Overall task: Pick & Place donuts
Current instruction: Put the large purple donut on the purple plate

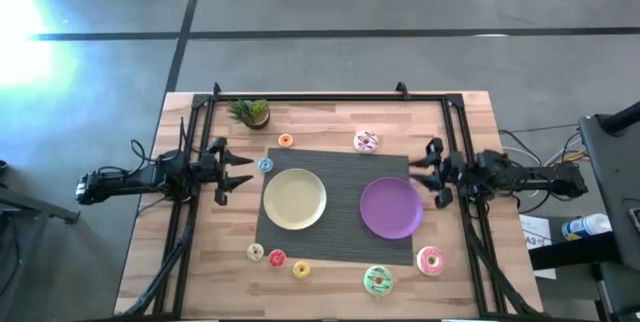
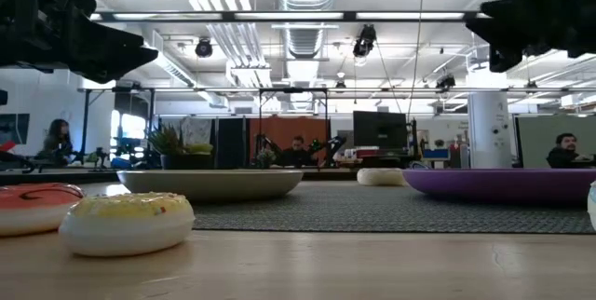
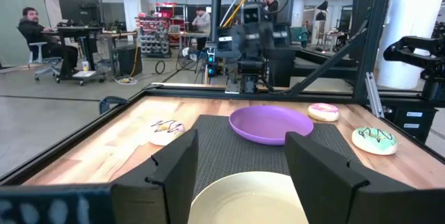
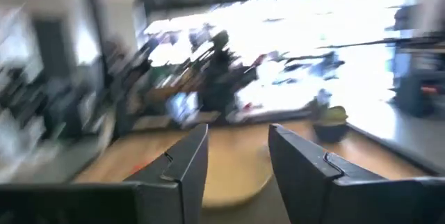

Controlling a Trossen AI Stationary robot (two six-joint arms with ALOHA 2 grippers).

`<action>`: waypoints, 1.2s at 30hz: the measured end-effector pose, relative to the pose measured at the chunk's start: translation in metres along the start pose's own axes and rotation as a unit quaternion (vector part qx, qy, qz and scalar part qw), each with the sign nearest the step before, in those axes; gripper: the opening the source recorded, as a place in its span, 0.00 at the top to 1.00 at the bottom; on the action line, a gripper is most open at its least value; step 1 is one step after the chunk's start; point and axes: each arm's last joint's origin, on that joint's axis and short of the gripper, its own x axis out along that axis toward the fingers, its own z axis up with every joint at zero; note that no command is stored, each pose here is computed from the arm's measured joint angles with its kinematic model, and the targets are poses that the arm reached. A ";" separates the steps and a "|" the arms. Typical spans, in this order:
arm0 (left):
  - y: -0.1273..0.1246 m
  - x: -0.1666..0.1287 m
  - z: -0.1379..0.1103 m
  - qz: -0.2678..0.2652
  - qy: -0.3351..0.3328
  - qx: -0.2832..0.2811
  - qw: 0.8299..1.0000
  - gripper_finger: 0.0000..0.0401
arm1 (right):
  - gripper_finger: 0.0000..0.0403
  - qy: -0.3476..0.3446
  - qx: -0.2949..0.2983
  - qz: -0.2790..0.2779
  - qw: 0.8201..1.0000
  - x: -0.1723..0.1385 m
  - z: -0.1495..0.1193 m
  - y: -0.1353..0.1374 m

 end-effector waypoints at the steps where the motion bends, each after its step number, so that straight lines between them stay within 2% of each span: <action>1: 0.000 0.000 0.000 0.000 0.000 0.000 1.000 0.53 | 0.64 -0.023 0.033 -0.035 0.999 0.000 0.003 -0.002; 2: 0.000 0.000 0.000 0.000 0.000 0.000 1.000 0.53 | 0.64 -0.050 0.086 -0.073 0.992 0.000 0.007 -0.004; 4: 0.000 0.000 0.000 0.000 0.000 0.000 1.000 0.53 | 0.64 -0.103 0.211 -0.147 0.961 -0.002 0.010 -0.008; 6: 0.000 0.000 0.000 0.000 0.000 0.000 1.000 0.53 | 0.64 -0.149 0.307 -0.221 0.913 -0.004 0.008 -0.014; 8: 0.000 0.000 0.000 0.000 0.000 0.000 1.000 0.53 | 0.64 -0.193 0.375 -0.293 0.858 -0.006 0.003 -0.019; 11: 0.000 0.000 0.000 0.000 0.000 0.000 1.000 0.53 | 0.64 -0.241 0.452 -0.360 0.780 -0.010 -0.009 -0.024; 12: 0.000 0.000 0.000 0.000 0.000 0.000 1.000 0.53 | 0.64 -0.241 0.464 -0.376 0.765 -0.010 -0.014 -0.026; 13: 0.000 0.000 0.000 0.000 0.000 0.000 1.000 0.53 | 0.64 -0.241 0.469 -0.384 0.758 -0.010 -0.017 -0.026; 19: 0.000 0.000 0.000 0.000 0.001 0.000 1.000 0.53 | 0.64 -0.240 0.462 -0.394 0.758 0.002 -0.019 -0.026; 25: 0.000 0.000 -0.001 0.002 0.003 0.000 1.000 0.53 | 0.64 -0.263 0.430 -0.367 0.782 0.029 0.011 -0.019; 28: 0.000 0.000 -0.001 0.002 0.003 0.000 1.000 0.53 | 0.64 -0.241 0.407 -0.385 0.793 0.052 0.027 -0.014; 31: 0.000 0.000 -0.001 0.002 0.004 0.000 1.000 0.53 | 0.64 -0.190 0.373 -0.430 0.800 0.071 0.033 -0.018; 33: 0.000 0.000 -0.001 0.002 0.003 0.000 1.000 0.53 | 0.64 -0.119 0.380 -0.470 0.788 0.078 0.028 -0.030; 36: 0.000 0.000 -0.001 0.003 0.003 0.000 1.000 0.53 | 0.64 0.031 0.411 -0.525 0.745 0.081 0.017 -0.052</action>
